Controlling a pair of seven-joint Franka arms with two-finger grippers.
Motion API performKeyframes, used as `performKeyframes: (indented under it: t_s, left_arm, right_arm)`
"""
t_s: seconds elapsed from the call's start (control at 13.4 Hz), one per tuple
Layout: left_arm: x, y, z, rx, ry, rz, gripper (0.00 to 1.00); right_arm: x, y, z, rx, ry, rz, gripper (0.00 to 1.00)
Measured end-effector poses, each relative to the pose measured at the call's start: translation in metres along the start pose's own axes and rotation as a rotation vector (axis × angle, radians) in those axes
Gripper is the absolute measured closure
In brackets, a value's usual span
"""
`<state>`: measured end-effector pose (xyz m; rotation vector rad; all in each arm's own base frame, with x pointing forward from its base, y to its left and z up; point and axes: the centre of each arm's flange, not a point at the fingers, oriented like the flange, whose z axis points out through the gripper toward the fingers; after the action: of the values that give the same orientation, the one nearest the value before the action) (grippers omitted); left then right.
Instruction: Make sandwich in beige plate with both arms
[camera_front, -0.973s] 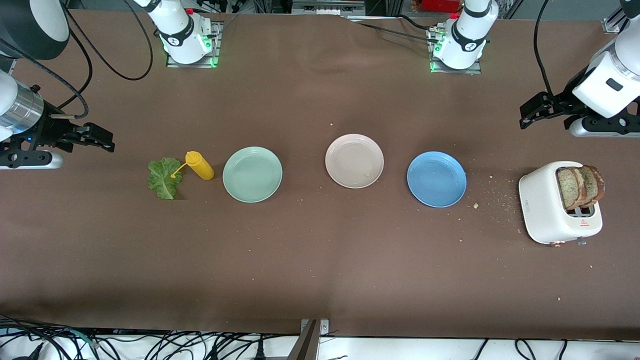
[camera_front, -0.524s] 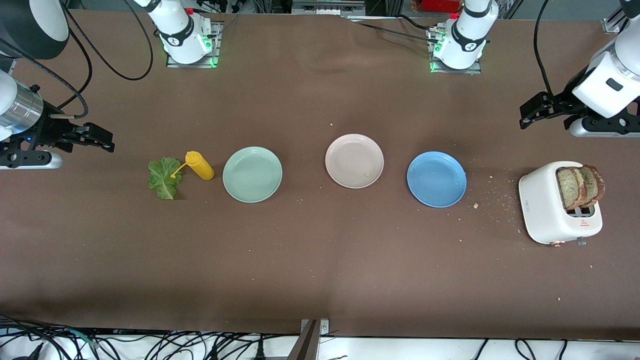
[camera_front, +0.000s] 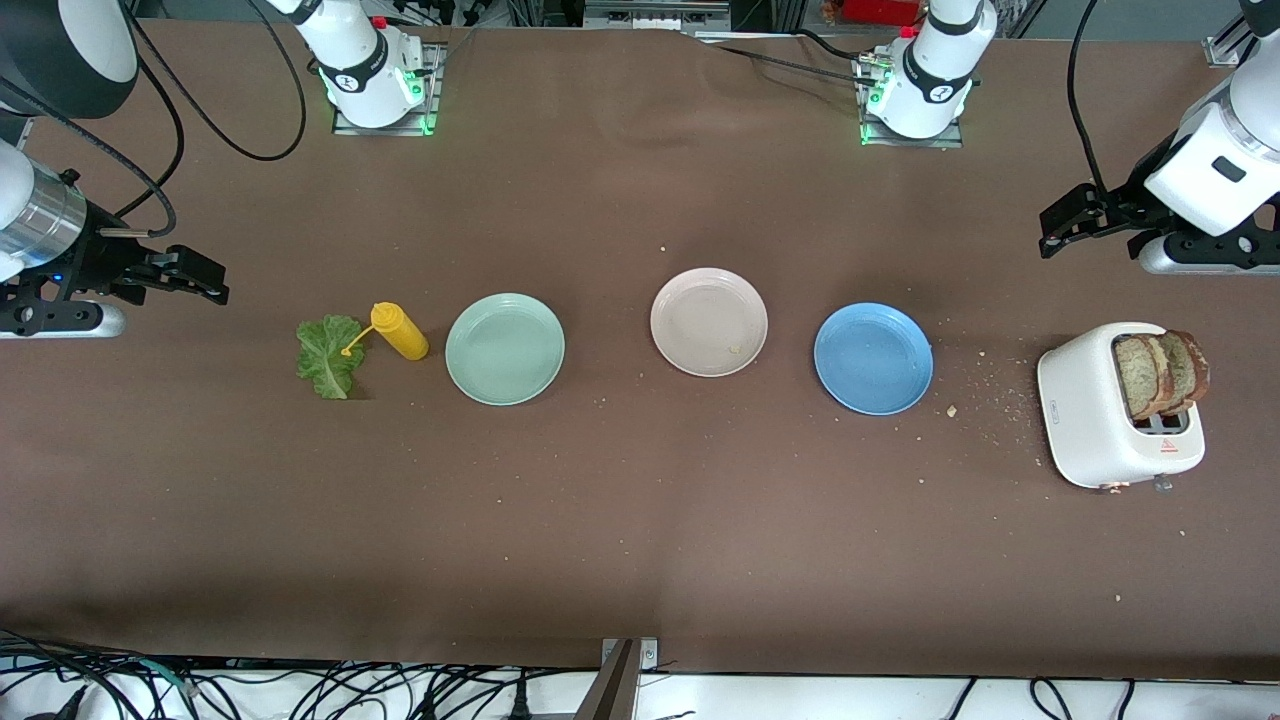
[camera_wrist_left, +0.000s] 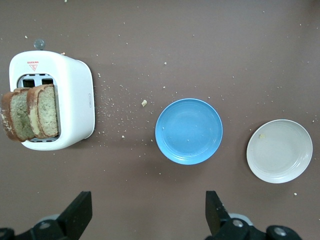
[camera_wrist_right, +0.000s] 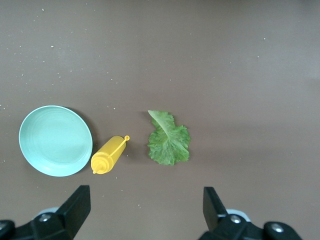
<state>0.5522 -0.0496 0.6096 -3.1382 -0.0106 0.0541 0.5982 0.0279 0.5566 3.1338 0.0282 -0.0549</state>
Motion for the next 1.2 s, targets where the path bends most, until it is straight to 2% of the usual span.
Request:
performKeyframes:
  t_s: [1.2]
  left_arm:
    - [0.0004, -0.0048, 0.0012, 0.0, -0.006, -0.009, 0.0]
  right_arm:
    - [0.0, 0.0, 0.0, 0.0, 0.0, 0.0, 0.0]
